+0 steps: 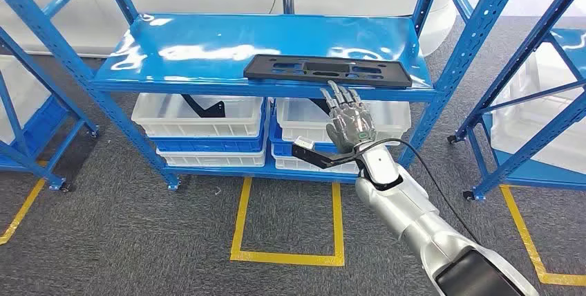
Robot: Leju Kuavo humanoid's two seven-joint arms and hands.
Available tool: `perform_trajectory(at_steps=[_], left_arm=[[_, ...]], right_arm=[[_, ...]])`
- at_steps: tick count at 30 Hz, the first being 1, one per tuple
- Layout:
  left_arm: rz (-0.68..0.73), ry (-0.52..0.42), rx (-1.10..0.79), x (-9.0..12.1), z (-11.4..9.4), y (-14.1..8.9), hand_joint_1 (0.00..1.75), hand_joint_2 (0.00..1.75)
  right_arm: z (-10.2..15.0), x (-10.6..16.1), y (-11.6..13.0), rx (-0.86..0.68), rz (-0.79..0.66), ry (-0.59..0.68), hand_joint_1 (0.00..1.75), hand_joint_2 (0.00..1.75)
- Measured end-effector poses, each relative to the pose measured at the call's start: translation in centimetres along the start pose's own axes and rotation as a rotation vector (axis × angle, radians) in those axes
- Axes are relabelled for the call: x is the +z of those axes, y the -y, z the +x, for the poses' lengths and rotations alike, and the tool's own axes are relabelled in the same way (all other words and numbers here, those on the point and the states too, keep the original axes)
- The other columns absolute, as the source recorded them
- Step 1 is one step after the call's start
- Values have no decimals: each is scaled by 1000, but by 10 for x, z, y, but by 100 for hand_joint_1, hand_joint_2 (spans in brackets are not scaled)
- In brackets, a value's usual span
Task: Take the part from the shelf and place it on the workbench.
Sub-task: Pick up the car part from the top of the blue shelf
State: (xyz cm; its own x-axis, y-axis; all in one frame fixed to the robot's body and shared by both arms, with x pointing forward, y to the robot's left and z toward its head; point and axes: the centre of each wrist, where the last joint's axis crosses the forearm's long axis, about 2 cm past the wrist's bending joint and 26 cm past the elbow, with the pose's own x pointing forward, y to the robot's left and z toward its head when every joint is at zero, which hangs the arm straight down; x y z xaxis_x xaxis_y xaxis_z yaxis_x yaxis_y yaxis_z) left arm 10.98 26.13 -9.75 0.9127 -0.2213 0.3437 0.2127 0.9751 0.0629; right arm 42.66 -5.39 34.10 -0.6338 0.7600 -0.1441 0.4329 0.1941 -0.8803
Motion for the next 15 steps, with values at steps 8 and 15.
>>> perform_trajectory(at_steps=[8, 15], left_arm=[[-3, -3, 0, 0, -2, 1, 0, 0], [-3, -1, -2, 0, -1, 1, 0, 0]], right_arm=[[4, -1, 0, -6, 0, 5, 0, 175], [4, -2, 2, -2, -6, 6, 0, 175]])
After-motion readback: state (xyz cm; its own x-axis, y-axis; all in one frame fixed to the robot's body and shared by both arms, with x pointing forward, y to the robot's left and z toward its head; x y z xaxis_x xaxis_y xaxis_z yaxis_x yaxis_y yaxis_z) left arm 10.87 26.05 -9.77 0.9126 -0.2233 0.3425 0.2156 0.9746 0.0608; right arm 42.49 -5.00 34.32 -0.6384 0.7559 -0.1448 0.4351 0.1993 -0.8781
